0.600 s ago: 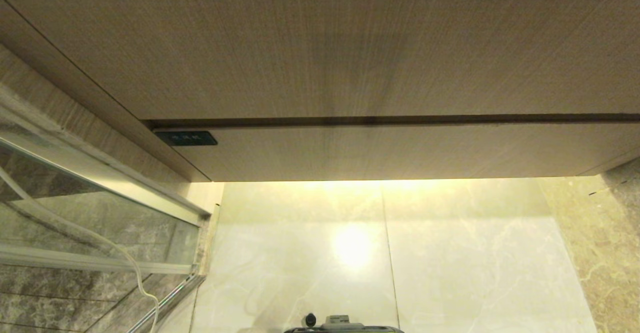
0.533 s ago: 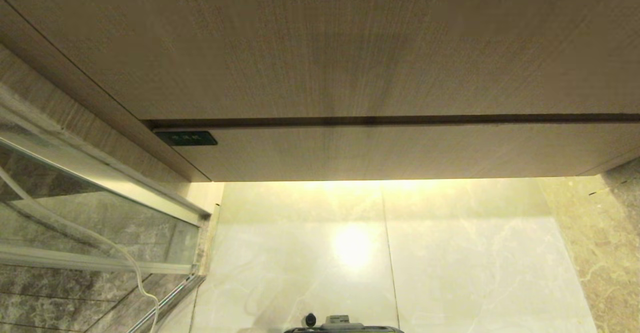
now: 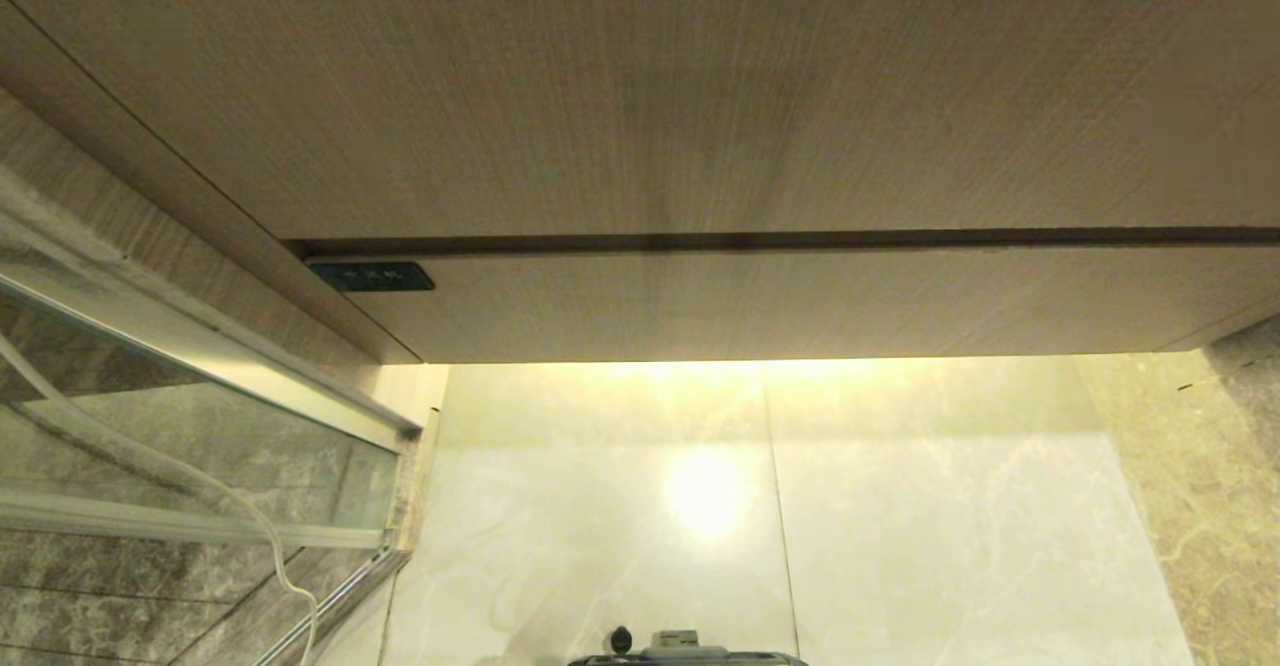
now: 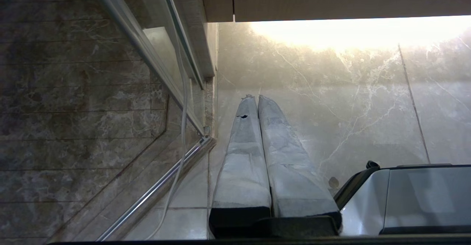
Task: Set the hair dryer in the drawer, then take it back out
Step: Pull open the drawer
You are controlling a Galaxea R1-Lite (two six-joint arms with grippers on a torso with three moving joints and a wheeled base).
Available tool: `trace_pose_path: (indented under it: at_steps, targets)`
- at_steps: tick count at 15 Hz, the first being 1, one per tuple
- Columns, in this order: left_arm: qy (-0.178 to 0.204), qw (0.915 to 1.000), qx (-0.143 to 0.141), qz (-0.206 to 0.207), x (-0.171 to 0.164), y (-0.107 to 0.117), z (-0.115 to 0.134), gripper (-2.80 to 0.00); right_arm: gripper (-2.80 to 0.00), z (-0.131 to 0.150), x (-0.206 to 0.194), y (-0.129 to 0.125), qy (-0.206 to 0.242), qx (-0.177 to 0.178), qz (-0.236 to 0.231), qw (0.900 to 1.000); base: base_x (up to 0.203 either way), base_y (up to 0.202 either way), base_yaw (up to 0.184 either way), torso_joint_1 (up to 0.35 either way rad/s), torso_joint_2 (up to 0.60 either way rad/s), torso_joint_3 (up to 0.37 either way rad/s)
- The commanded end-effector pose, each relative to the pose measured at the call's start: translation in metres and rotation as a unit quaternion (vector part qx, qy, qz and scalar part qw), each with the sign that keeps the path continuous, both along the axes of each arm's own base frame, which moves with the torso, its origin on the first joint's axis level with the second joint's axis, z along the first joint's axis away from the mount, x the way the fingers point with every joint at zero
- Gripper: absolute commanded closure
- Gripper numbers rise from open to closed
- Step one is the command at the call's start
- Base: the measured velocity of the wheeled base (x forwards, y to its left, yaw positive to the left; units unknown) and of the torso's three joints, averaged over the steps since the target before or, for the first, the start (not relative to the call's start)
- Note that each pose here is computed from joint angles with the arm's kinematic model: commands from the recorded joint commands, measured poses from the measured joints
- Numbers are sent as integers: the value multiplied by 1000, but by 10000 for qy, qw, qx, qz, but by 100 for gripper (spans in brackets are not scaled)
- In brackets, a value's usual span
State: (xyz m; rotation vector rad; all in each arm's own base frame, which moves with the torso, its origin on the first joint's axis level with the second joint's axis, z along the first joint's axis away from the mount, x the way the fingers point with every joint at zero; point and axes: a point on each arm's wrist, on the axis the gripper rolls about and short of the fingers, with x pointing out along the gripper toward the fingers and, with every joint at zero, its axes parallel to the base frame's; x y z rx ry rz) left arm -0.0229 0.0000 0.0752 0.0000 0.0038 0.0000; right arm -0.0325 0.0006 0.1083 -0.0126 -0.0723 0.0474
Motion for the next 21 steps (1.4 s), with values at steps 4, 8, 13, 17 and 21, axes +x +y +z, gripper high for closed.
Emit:
trace_pose_path:
  at_steps: [4, 8, 13, 17, 21]
  targets:
    - [-8, 10000, 0, 0, 0, 0, 0, 0, 0, 136, -21, 1, -142, -34, 276, 9995, 0, 0, 0, 0, 0, 0]
    - [-4, 10000, 0, 0, 0, 0, 0, 0, 0, 196, 39, 5, 1678, -104, 1076, 9799, 0, 0, 0, 0, 0, 0]
    - [1, 10000, 0, 0, 0, 0, 0, 0, 0, 177, 110, 20, 3426, -1265, 2504, 8966, 0, 0, 0, 0, 0, 0]
    - [0, 10000, 0, 0, 0, 0, 0, 0, -280, 159, 144, 27, 3982, -1588, 3084, 8492, 0, 0, 0, 0, 0, 0]
    - [2, 10000, 0, 0, 0, 0, 0, 0, -280, 136, 185, 33, 2743, -3364, 3614, 8252, 0, 0, 0, 0, 0, 0]
